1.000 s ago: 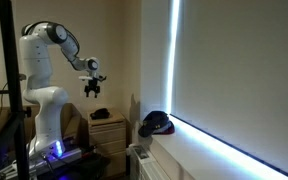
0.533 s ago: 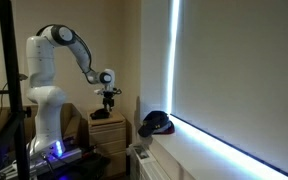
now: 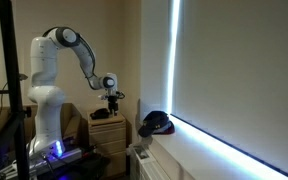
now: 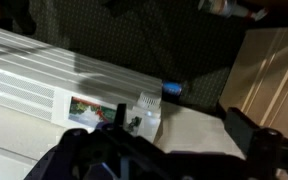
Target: Move the caps to the right
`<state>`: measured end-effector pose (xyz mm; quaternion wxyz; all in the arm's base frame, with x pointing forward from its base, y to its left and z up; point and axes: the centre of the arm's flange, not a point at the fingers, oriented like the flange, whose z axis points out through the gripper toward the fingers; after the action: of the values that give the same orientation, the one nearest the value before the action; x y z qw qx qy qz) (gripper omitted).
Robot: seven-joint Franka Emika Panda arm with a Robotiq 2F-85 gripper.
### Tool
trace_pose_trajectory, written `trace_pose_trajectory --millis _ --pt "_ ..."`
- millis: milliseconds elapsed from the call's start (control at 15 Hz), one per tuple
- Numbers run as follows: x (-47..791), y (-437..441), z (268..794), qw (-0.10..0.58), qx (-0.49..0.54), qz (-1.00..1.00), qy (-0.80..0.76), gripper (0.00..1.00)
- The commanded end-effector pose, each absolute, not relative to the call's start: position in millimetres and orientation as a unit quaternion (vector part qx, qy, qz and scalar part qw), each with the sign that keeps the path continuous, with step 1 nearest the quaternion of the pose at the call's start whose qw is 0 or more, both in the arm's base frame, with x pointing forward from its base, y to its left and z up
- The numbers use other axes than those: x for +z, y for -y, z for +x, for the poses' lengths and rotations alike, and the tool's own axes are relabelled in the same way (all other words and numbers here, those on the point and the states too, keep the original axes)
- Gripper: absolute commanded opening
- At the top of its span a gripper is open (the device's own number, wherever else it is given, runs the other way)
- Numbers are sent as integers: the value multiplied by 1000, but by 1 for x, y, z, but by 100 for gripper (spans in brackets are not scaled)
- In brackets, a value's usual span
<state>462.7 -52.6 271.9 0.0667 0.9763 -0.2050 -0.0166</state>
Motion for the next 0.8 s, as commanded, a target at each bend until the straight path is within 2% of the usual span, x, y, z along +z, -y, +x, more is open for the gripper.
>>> trace_pose_trajectory --millis 0,333,400,733 --pt "227 104 503 93 49 955 279 100" --pt "193 177 535 99 122 901 405 100" --pt "215 165 511 90 104 919 368 100" --pt "198 169 518 110 95 919 366 100"
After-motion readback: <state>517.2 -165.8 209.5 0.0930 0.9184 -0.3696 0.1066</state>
